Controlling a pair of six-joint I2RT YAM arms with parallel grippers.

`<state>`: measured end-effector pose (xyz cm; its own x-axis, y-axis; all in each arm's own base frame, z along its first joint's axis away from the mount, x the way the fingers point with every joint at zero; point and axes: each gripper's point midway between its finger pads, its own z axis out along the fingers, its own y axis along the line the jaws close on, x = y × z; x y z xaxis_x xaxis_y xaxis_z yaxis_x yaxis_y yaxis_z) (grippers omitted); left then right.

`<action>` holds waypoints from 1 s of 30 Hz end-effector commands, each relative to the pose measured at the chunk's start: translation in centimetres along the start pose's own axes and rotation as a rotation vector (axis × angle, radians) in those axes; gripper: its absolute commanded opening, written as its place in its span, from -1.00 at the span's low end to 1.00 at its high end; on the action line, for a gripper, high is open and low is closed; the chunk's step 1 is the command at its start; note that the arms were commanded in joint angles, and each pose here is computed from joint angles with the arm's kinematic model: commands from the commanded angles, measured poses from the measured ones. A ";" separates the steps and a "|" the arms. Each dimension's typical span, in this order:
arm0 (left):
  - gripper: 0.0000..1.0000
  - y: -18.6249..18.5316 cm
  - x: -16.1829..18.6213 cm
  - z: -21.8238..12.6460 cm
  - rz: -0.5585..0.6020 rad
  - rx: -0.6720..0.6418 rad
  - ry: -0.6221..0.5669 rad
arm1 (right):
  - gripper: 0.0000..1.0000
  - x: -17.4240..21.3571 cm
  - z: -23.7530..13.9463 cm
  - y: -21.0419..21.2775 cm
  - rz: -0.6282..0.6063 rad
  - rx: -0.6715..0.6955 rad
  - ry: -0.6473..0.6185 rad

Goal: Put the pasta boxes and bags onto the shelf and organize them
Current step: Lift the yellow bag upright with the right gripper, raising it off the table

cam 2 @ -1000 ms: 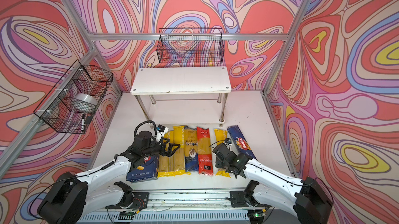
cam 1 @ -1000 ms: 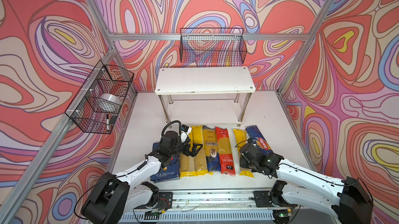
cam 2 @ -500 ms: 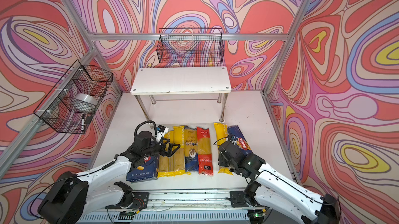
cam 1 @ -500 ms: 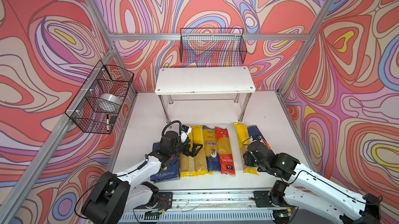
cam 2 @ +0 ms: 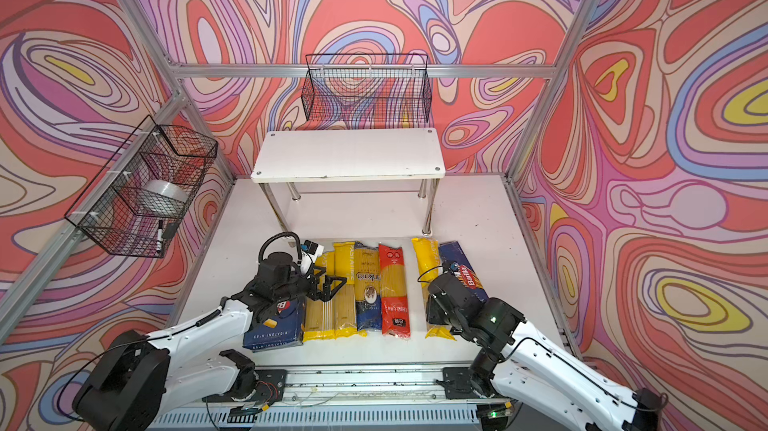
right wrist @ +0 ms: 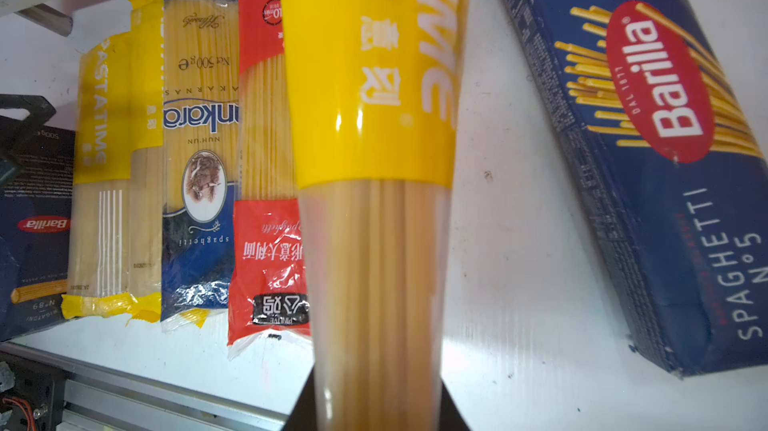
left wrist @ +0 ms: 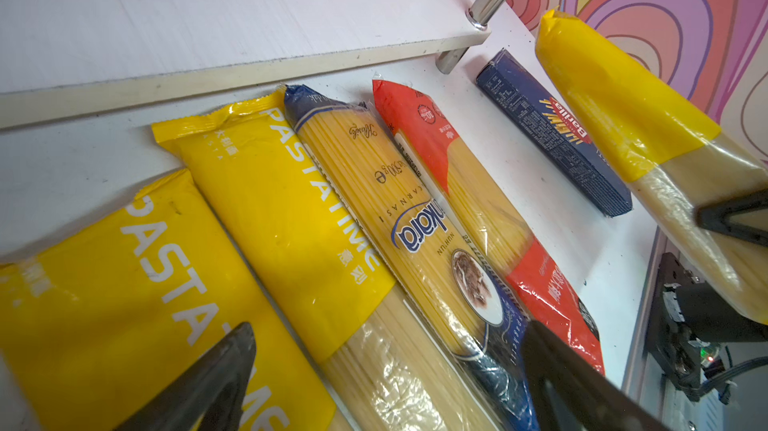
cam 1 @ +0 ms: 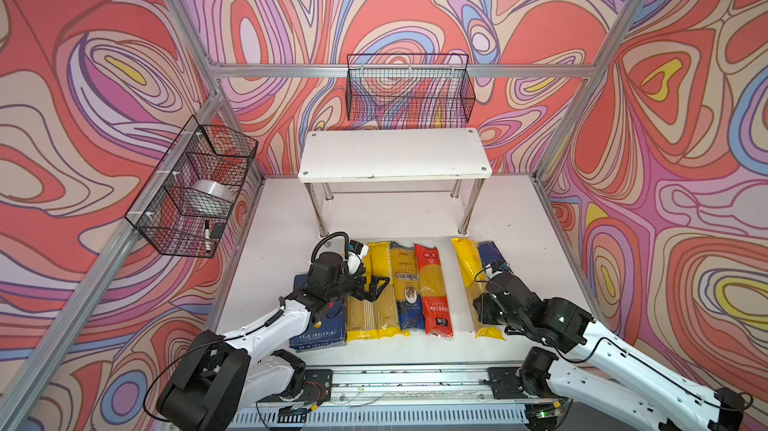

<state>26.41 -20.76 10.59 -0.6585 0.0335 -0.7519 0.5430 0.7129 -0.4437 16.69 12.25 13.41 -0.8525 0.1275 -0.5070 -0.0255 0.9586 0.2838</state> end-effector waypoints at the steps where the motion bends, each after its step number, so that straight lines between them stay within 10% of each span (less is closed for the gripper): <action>1: 1.00 0.1 -0.1 -0.2 0.013 -0.011 -0.006 | -0.96 -4.0 -3.5 2.1 -0.003 -0.090 -0.158; 30: 1.00 0.0 -0.1 0.0 0.006 -0.003 0.001 | -0.99 -9.5 -13.4 2.7 -0.046 -0.092 -0.299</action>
<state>26.42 -20.75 10.33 -0.6642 0.0359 -0.7467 0.5390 0.7151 -0.4450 16.28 10.44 25.48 -0.7644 0.1038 -0.6363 -0.1095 0.9517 0.2869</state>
